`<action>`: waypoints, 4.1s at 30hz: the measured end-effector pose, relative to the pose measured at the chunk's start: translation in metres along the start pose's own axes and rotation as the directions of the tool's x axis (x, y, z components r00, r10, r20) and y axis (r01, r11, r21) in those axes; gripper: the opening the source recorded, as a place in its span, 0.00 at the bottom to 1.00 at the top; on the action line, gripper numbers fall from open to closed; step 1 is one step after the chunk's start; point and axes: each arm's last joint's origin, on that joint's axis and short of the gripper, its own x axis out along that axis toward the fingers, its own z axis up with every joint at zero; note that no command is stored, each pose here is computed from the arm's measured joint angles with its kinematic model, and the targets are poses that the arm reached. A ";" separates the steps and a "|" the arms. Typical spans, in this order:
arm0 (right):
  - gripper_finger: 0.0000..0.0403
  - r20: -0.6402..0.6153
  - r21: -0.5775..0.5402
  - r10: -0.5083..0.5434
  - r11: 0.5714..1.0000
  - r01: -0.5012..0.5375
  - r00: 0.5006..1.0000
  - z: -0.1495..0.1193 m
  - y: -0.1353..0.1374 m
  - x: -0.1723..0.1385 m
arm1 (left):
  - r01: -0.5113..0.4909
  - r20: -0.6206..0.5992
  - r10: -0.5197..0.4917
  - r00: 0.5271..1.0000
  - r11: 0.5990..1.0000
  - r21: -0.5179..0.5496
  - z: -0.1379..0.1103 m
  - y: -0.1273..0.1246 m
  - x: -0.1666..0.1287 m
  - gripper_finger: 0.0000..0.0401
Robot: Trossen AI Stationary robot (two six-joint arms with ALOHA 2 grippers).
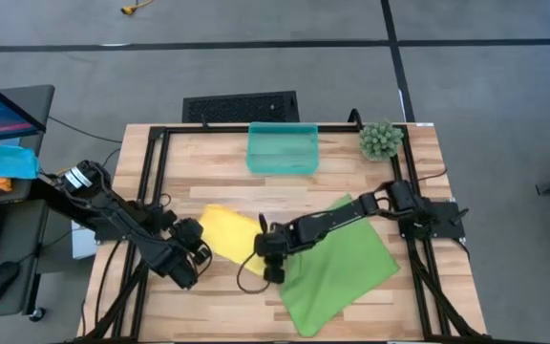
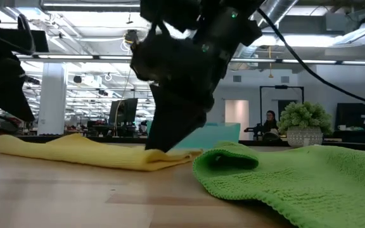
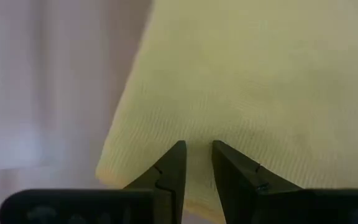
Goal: Roll microfiber towels into tight, uniform cylinder then place into a basket
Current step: Fold the yellow microfiber towel
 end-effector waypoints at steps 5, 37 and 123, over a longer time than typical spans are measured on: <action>0.25 0.080 -0.083 0.049 0.996 -0.042 0.996 0.012 0.020 -0.015 | 0.083 0.042 -0.083 0.996 0.997 -0.001 0.006 -0.011 0.003 0.35; 0.25 -0.122 -0.083 -0.689 0.724 0.685 0.714 -0.040 0.034 -0.106 | 0.094 -0.024 -0.091 0.996 0.978 0.188 0.051 0.004 0.087 0.35; 0.02 0.078 -0.181 -0.154 0.969 0.166 0.985 -0.004 0.014 -0.052 | 0.175 0.138 -0.208 0.968 0.959 0.223 0.045 -0.017 0.043 0.35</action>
